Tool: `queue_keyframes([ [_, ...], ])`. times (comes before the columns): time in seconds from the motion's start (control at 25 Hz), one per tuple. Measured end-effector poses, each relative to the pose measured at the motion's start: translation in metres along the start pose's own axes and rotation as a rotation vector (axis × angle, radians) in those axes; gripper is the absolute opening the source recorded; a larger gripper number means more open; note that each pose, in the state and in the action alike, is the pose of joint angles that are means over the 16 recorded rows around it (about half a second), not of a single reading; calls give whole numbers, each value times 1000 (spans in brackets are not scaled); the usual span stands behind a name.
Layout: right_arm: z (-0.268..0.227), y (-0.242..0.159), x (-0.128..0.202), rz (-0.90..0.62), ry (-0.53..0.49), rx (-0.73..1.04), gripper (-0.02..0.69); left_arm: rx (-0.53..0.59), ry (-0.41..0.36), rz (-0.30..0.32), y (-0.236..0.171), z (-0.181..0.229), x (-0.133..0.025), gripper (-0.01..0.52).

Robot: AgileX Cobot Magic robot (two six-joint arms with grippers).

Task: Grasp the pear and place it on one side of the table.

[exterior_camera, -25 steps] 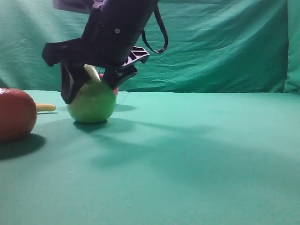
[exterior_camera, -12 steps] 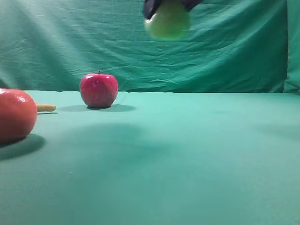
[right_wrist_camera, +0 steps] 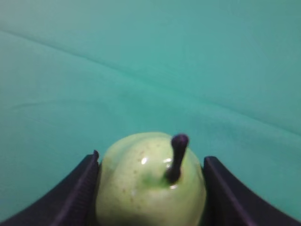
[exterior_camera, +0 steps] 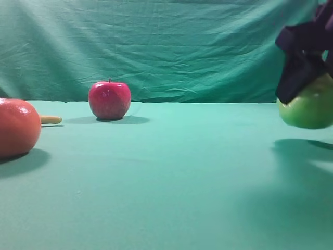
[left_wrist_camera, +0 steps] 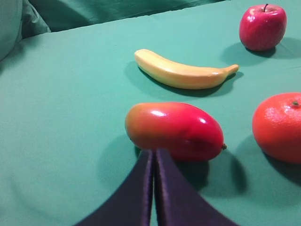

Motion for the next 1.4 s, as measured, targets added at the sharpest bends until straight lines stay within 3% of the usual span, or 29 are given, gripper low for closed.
queue_keyframes([
  [0.2,8,-14,-6,6,-14,-7,465,0,0,0,0,0,0,0],
  [0.48,-2,-5,-5,5,-10,-51,563,0,0,0,0,0,0,0],
  [0.64,-26,10,-2,4,-1,-104,563,0,0,0,0,0,0,0],
  [0.76,-53,21,0,3,11,-150,486,0,0,0,0,0,0,0],
  [1.16,-168,26,10,-13,60,-257,98,0,0,0,0,0,0,0],
  [1.28,-195,20,13,-17,74,-277,27,0,0,0,0,0,0,0],
  [1.4,-216,14,14,-19,86,-296,3,0,0,0,0,0,0,0],
])
Point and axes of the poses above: a point on each arm's last joint axis where the gripper is mounted, z pointing out along that axis toward the gripper, x along the wrist's bending axis when the last joint is at zero, y = z × x, the point moved 10 cm from there along z, pointing out along that axis toward the gripper, and after that the axes turned 10 degrees about z, right-handed, at the moved point
